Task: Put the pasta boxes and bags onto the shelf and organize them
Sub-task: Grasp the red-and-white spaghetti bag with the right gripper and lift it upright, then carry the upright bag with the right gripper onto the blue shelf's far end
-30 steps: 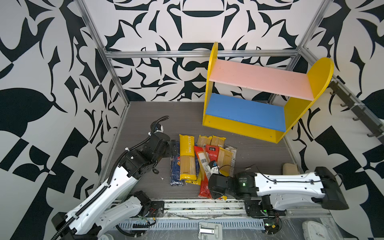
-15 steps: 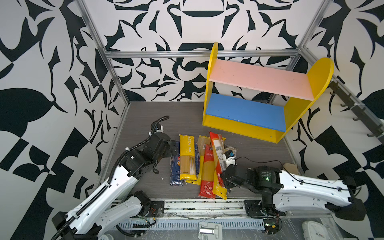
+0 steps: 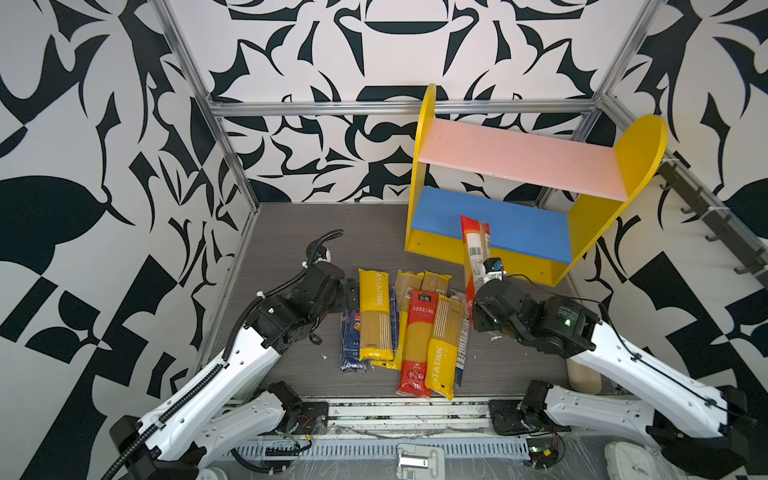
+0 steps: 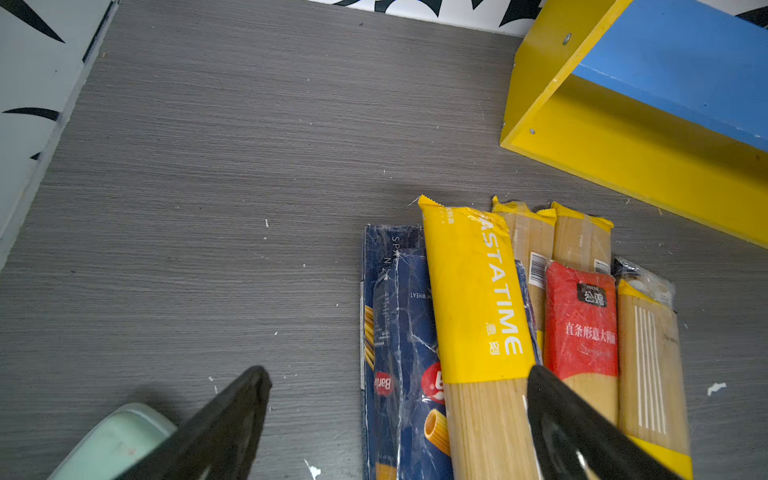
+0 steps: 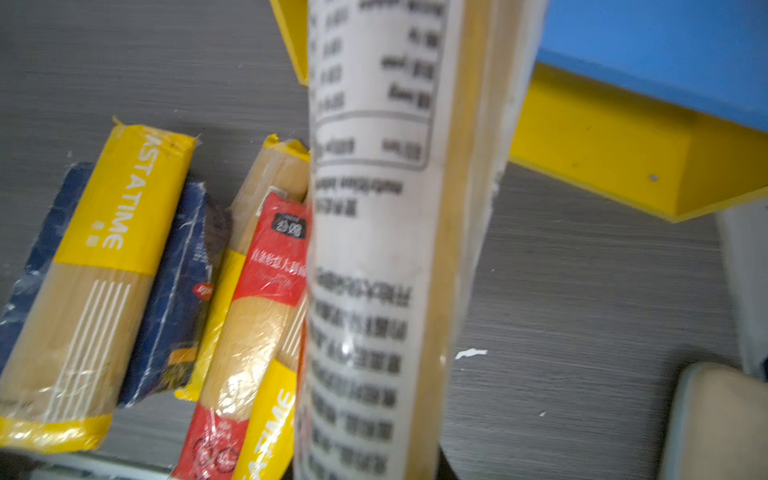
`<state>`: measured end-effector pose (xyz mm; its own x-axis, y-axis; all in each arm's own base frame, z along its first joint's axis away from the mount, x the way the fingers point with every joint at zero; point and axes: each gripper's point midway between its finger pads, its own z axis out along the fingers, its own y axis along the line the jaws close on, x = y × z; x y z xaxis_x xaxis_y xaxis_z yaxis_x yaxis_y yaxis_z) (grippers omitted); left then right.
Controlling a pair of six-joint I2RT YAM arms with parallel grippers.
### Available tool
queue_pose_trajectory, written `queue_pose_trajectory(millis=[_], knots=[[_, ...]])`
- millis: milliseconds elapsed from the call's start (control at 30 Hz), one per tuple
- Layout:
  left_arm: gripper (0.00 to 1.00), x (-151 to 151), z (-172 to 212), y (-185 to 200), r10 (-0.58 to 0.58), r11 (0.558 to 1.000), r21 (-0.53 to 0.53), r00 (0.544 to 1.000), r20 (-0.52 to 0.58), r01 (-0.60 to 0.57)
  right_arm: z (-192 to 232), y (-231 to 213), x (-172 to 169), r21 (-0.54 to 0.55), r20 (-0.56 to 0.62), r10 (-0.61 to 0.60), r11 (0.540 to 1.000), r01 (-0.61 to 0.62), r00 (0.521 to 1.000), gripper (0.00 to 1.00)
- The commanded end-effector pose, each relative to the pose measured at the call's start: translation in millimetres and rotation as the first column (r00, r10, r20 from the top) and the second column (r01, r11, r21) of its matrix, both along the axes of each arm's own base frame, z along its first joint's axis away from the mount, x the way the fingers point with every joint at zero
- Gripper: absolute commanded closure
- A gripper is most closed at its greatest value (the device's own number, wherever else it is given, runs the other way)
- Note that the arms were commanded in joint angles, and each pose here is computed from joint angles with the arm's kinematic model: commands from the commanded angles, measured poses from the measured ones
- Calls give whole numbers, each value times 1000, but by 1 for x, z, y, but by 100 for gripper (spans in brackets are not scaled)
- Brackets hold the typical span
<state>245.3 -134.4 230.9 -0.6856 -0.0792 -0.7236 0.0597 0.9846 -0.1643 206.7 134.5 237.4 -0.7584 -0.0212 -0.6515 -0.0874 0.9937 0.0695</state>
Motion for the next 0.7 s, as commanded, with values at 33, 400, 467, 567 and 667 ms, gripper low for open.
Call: queue_pose_trajectory(millis=[33, 400, 467, 567, 667], knots=[[1, 6, 8, -8, -20, 1000, -7, 1000, 9, 20, 49, -24, 41, -76, 194, -75, 993, 92, 978, 100], [1, 17, 12, -23, -75, 997, 12, 997, 20, 75, 36, -68, 88, -78, 262, -244, 959, 272, 934, 100], [1, 18, 13, -23, -82, 996, 20, 996, 22, 82, 34, -79, 94, -68, 273, -279, 949, 308, 921, 100], [1, 19, 14, -25, -94, 995, 27, 995, 22, 94, 28, -93, 103, -65, 271, -317, 936, 346, 909, 100], [1, 19, 15, -25, -103, 994, 36, 994, 22, 103, 24, -107, 109, -64, 277, -354, 921, 385, 893, 100]])
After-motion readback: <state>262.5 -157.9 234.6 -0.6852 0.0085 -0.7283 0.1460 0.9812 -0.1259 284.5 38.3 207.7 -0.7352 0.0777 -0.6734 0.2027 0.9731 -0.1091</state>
